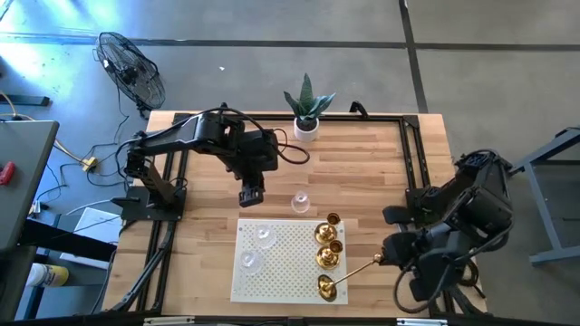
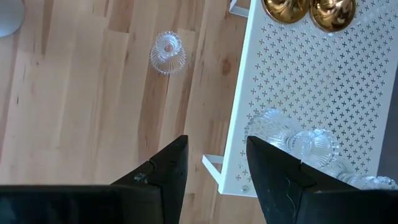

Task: Pick & Place candle stick holders
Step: Put the candle holder on the shelf

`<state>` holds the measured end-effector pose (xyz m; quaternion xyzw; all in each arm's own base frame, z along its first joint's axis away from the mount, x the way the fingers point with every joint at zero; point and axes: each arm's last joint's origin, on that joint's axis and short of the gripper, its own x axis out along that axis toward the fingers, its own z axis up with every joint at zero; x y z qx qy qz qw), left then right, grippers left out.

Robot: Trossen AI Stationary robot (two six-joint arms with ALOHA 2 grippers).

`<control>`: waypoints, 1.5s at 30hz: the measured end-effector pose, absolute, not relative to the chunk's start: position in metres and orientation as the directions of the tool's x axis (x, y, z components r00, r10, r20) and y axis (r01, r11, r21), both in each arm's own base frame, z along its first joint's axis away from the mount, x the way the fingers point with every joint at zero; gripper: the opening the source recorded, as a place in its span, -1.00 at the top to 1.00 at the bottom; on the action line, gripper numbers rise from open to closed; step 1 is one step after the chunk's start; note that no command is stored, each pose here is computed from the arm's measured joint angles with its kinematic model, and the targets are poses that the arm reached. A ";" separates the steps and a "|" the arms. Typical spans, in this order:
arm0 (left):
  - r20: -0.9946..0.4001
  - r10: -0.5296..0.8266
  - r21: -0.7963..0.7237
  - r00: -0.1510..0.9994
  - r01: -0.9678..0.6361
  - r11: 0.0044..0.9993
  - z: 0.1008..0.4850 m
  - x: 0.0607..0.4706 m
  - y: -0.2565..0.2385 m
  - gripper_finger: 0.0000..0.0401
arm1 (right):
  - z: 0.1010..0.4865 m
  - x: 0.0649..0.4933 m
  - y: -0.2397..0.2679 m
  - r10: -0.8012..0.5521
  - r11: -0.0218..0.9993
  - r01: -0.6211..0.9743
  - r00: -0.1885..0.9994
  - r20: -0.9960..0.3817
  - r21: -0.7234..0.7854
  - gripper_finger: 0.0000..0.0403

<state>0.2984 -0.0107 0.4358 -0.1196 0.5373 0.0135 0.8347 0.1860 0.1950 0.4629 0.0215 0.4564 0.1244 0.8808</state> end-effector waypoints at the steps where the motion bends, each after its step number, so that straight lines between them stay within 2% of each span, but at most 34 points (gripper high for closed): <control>1: -0.900 -0.106 -0.185 0.422 -0.151 0.971 0.436 0.298 -0.011 0.21 | 0.462 0.187 0.194 0.237 0.969 -0.189 0.541 -0.807 0.158 0.95; 9: -0.901 -0.098 -0.191 0.423 -0.183 0.964 0.436 0.299 -0.010 0.21 | 0.452 0.194 0.194 0.226 0.974 -0.113 0.453 -0.862 0.196 0.95; 21: -0.901 -0.098 -0.201 0.423 -0.208 0.957 0.436 0.298 -0.010 0.21 | 0.437 0.212 0.200 0.228 0.973 -0.120 0.375 -0.899 0.196 0.95; 31: -0.901 -0.098 -0.201 0.422 -0.208 0.957 0.436 0.299 -0.010 0.21 | 0.437 0.216 0.197 0.219 0.975 -0.120 0.384 -0.897 0.186 0.94; 45: -0.901 -0.095 -0.196 0.422 -0.202 0.960 0.436 0.299 -0.010 0.21 | 0.439 0.220 0.200 0.260 0.965 -0.078 0.411 -0.874 0.251 0.87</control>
